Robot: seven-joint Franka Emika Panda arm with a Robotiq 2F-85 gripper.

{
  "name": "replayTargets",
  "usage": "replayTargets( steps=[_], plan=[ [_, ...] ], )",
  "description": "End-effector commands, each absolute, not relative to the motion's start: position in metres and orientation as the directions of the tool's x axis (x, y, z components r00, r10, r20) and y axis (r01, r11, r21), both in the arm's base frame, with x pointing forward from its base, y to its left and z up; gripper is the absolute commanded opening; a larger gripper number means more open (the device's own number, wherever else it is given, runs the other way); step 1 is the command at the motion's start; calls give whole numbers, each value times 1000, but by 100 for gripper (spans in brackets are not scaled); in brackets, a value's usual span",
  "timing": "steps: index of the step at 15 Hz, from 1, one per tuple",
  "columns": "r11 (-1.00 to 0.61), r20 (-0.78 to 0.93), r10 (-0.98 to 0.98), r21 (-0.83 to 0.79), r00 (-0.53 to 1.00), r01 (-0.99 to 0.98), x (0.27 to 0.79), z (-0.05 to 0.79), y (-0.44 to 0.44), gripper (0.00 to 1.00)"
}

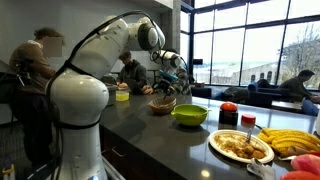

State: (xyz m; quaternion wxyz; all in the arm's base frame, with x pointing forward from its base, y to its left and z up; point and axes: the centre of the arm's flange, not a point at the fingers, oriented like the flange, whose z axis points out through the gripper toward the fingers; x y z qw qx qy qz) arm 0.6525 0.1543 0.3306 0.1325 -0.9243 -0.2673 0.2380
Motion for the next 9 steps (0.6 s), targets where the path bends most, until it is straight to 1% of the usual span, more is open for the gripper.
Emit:
replayTargets(
  steps=[1, 5, 9],
  plan=[
    [-840, -386, 542, -232, 747, 490, 656, 331, 169, 100],
    [-830, -387, 554, -183, 737, 527, 658, 327, 188, 100],
    [-834, -381, 550, -214, 743, 508, 660, 315, 191, 100]
  ],
)
